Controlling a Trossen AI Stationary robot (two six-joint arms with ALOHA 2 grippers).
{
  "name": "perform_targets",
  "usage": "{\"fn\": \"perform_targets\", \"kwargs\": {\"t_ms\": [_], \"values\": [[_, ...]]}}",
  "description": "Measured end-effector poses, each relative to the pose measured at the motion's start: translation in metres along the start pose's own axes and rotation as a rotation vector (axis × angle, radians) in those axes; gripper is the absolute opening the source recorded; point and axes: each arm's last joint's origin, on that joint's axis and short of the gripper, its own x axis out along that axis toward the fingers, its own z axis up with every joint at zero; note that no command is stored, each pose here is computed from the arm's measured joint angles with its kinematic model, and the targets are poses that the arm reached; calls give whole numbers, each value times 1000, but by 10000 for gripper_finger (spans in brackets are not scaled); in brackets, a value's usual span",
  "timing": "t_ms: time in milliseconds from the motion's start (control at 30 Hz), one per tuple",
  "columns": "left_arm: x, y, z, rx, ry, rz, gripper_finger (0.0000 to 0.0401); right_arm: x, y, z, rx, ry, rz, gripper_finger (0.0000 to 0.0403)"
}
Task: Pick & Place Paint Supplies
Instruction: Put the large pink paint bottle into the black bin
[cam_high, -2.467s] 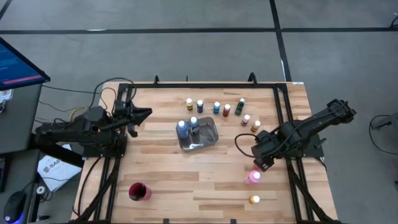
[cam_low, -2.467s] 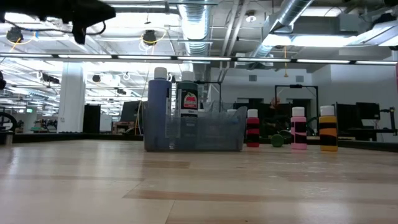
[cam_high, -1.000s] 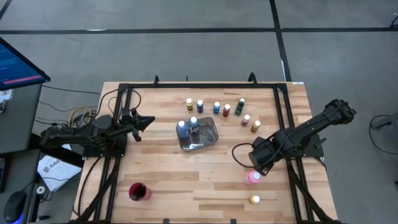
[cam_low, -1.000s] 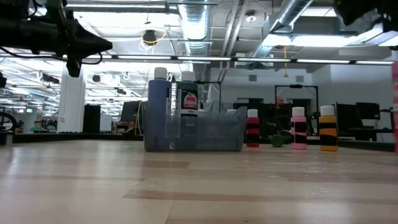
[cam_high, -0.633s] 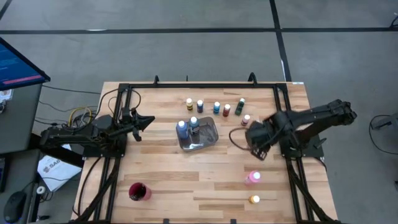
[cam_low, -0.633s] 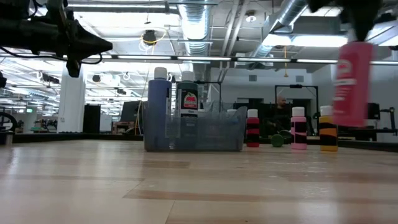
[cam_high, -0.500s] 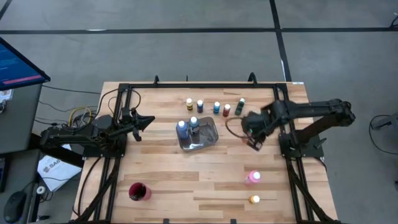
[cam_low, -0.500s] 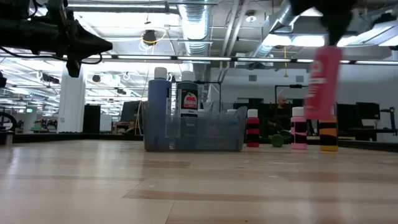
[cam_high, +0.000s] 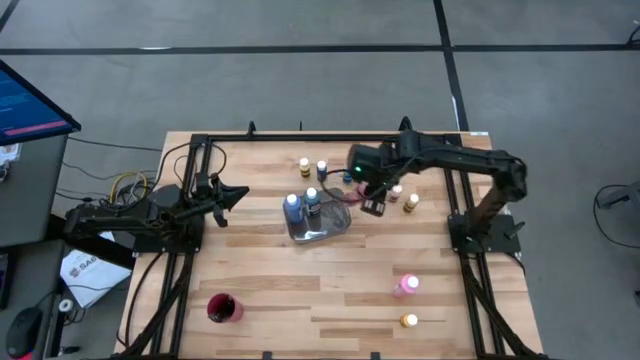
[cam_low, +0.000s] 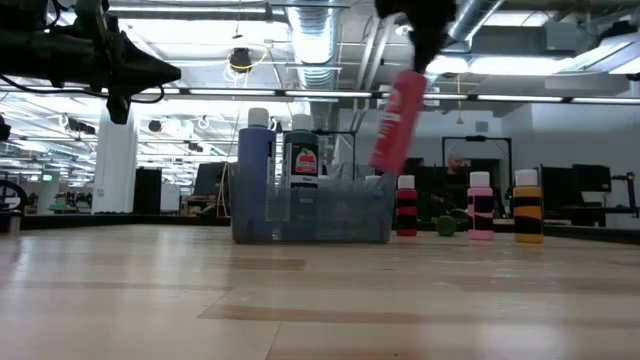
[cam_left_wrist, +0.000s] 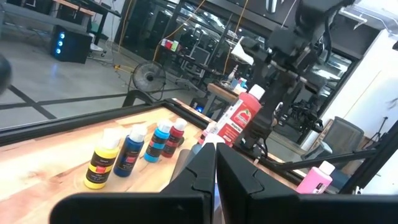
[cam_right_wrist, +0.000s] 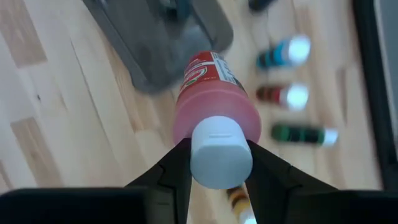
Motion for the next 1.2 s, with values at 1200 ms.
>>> {"fn": "perform_targets", "kwargs": {"t_ms": [1200], "values": [[0,-1,1,-1,-11,-8,3,74,3,67,-209,46,94,120]]}}
